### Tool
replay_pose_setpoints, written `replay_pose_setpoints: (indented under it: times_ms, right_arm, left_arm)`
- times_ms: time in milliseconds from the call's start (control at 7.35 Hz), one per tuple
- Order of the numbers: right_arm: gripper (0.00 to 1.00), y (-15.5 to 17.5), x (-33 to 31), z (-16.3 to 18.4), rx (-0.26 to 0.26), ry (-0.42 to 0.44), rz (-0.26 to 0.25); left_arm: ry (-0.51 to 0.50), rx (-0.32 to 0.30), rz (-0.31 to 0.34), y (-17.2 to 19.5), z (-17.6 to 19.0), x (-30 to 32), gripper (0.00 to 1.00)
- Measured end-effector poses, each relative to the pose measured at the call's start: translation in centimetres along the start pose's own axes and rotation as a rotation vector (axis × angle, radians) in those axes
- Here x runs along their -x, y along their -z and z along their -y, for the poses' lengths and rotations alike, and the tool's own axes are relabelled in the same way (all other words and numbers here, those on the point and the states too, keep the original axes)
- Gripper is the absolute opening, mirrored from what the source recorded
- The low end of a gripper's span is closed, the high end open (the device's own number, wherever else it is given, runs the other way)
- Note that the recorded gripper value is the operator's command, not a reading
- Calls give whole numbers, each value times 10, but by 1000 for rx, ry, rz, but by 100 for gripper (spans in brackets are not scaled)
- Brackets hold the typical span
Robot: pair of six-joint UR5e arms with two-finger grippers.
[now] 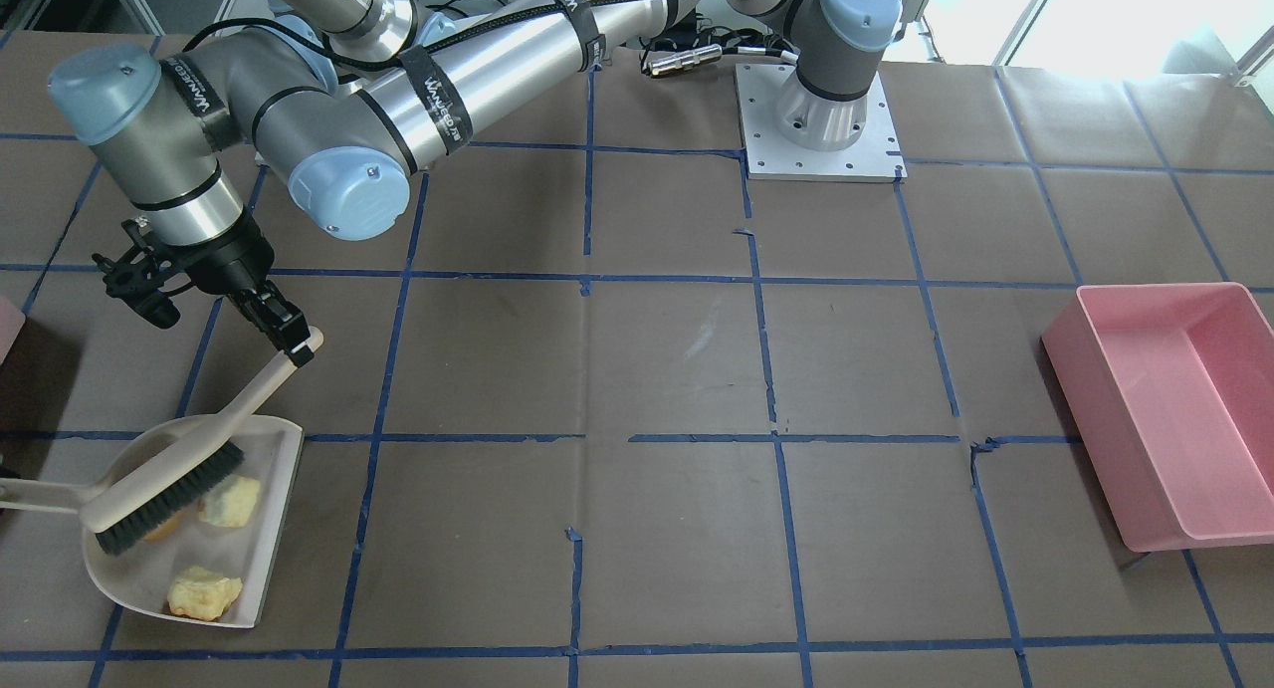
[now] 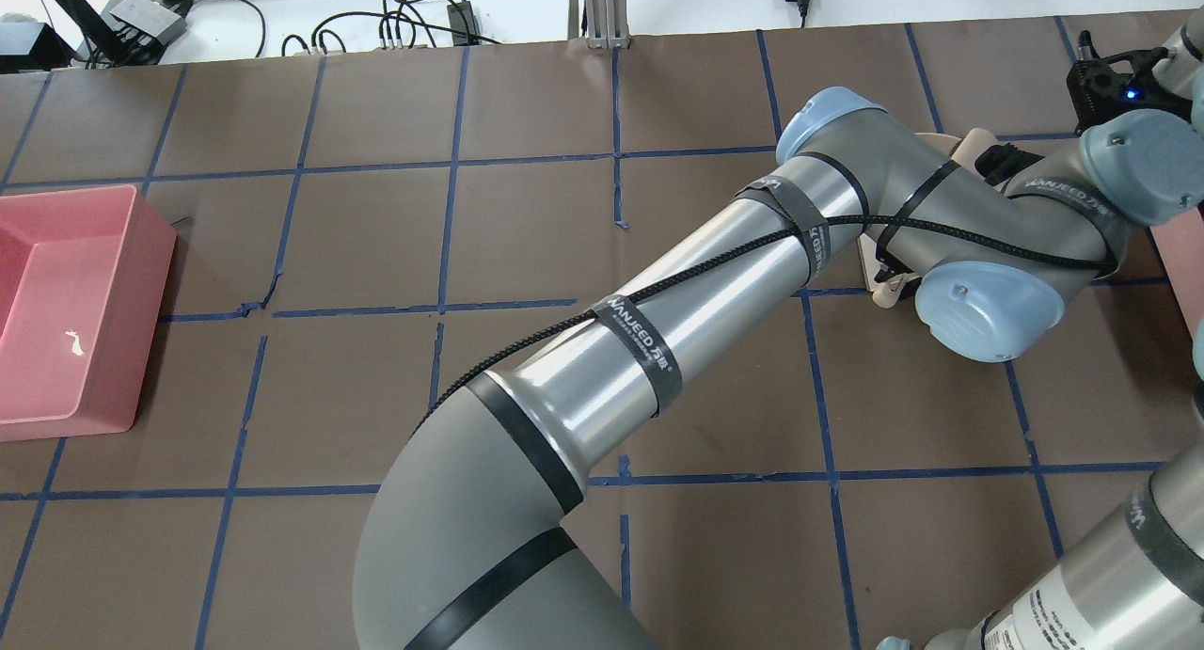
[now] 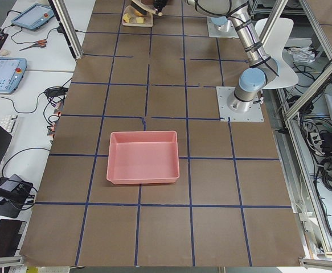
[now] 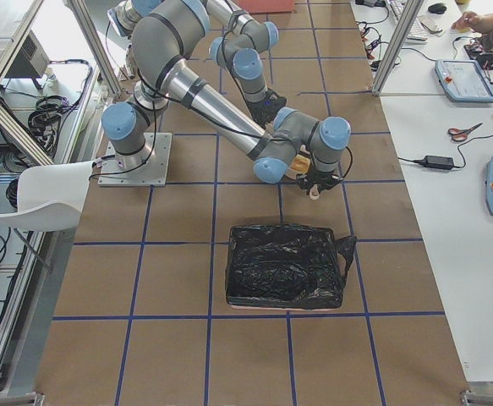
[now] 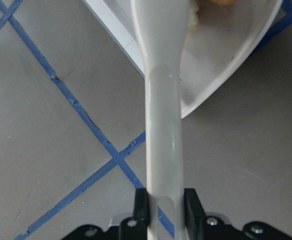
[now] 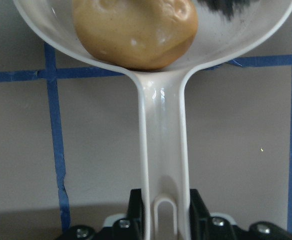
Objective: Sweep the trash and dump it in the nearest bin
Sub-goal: 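Carry the loaded dustpan toward the pink bin while the left gripper lowers the brush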
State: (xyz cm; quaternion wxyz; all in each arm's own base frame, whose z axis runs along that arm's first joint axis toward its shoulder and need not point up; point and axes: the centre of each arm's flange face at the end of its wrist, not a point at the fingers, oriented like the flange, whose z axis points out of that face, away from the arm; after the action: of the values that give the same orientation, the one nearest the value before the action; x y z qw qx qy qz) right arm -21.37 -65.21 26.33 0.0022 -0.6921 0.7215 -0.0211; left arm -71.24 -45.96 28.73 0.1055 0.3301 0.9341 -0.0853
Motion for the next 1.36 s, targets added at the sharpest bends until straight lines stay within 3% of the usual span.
replay_pose_setpoints:
  times_ms: [544, 952, 1360]
  right_arm:
    - [4, -1, 0, -2, -15, -7, -7]
    - [4, -3, 0, -2, -16, -6, -5]
    - [4, -3, 0, -3, -17, -8, -6]
  left_arm:
    - [34, 20, 6, 32, -23, 14, 0]
    - [162, 143, -31, 75, -116, 63, 0]
    - [286, 278, -63, 66, -213, 120, 0]
